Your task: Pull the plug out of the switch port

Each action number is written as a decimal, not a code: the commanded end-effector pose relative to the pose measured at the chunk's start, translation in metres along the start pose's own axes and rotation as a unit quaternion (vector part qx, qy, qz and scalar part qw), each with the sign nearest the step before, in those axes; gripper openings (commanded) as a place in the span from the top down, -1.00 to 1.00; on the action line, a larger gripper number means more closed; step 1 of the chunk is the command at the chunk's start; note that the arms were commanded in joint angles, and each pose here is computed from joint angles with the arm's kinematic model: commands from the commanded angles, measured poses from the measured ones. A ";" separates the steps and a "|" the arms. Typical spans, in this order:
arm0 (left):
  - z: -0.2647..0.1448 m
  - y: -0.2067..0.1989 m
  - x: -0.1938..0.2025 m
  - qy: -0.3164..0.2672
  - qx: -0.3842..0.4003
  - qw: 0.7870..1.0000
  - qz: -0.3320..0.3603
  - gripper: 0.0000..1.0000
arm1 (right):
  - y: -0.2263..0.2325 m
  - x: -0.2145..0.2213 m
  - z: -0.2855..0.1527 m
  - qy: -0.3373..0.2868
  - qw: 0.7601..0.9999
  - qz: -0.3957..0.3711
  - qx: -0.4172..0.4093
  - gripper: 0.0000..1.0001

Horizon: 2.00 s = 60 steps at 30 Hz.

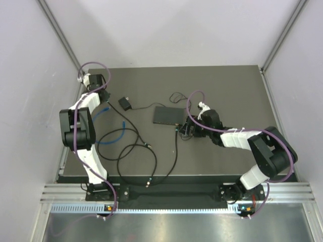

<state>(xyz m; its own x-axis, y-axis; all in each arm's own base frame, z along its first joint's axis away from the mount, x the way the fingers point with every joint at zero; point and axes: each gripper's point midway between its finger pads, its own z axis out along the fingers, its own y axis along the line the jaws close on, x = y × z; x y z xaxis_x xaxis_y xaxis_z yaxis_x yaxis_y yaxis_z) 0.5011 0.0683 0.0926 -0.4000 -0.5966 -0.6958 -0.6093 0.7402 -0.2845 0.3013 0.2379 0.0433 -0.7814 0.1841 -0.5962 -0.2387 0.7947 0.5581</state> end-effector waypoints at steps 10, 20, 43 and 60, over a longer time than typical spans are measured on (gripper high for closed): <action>0.027 -0.017 -0.012 0.014 0.035 0.999 -0.010 0.43 | 0.003 -0.006 0.002 -0.008 1.000 0.002 -0.015 -0.64; -0.005 -0.027 -0.016 0.024 0.065 0.997 -0.034 -0.17 | 0.004 -0.006 0.002 -0.006 1.000 0.001 -0.016 -0.64; -0.259 -0.166 0.231 0.213 0.452 0.861 0.097 -0.08 | 0.017 -0.053 0.011 -0.037 0.999 -0.031 -0.018 -0.39; -0.241 -0.160 0.309 0.313 0.451 0.833 0.064 0.09 | 0.021 -0.063 0.029 -0.064 0.996 -0.030 -0.051 0.06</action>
<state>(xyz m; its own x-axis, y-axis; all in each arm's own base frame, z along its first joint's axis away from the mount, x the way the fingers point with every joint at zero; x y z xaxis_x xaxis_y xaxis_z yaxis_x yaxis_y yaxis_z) 0.3054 -0.2976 0.0731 -0.8754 -0.3175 -0.3646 0.0912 0.6321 -0.7695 0.3490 0.2582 0.0703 -0.7109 0.2052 -0.6726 -0.3250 0.7524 0.5730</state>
